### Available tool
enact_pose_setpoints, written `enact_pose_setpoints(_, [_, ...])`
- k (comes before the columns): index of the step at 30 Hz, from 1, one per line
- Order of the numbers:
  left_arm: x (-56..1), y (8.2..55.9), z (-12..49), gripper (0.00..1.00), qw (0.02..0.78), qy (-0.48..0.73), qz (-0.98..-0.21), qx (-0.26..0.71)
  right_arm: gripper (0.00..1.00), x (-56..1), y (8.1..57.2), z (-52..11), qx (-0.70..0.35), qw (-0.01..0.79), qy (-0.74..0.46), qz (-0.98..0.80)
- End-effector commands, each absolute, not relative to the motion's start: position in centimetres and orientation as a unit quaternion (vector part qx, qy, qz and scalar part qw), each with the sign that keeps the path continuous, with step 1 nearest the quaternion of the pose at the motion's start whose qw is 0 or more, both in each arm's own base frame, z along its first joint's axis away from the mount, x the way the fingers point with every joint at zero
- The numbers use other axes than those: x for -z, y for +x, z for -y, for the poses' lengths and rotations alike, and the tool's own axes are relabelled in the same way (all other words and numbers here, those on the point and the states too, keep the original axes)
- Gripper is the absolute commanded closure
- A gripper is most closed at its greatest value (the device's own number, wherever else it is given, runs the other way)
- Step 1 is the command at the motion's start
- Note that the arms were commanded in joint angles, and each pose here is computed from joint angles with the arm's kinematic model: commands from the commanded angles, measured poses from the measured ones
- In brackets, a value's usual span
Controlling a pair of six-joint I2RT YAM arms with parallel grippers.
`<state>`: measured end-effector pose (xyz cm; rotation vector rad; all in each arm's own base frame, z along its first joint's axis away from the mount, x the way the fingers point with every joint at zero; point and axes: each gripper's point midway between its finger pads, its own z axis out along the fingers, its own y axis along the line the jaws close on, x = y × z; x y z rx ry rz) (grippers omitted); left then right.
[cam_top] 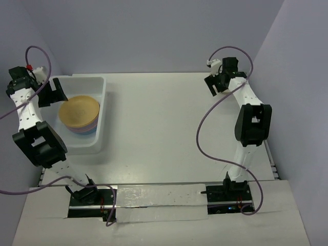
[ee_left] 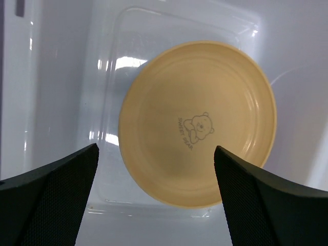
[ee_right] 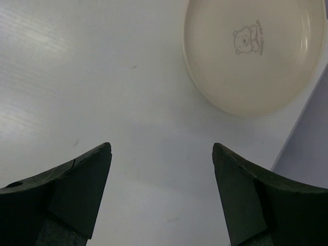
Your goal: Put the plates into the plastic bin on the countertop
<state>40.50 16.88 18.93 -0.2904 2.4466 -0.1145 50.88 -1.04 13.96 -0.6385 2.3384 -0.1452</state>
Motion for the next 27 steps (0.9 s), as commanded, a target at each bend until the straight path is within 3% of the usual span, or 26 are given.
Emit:
enact_pose_setpoints(1, [-28.9,40.6,-13.9,0.01,0.448,-0.050,-0.891,0.057,0.16,-12.9,53.8,1.4,0.040,0.350,-0.262,-0.898])
enact_pose_setpoints(8, [-32.7,39.2,-8.2,0.01,0.490,0.019,-0.867,0.082,0.18,-10.2,57.1,1.7,0.033,0.345,-0.269,-0.899])
enact_pose_setpoints(17, [-33.9,38.1,-5.0,0.01,0.491,0.034,-0.864,0.108,0.18,-7.7,60.6,3.0,0.050,0.355,-0.273,-0.892])
enact_pose_setpoints(27, [-36.2,37.7,-4.6,0.01,0.500,0.037,-0.858,0.110,0.37,-3.9,62.2,4.8,0.068,0.331,-0.271,-0.901])
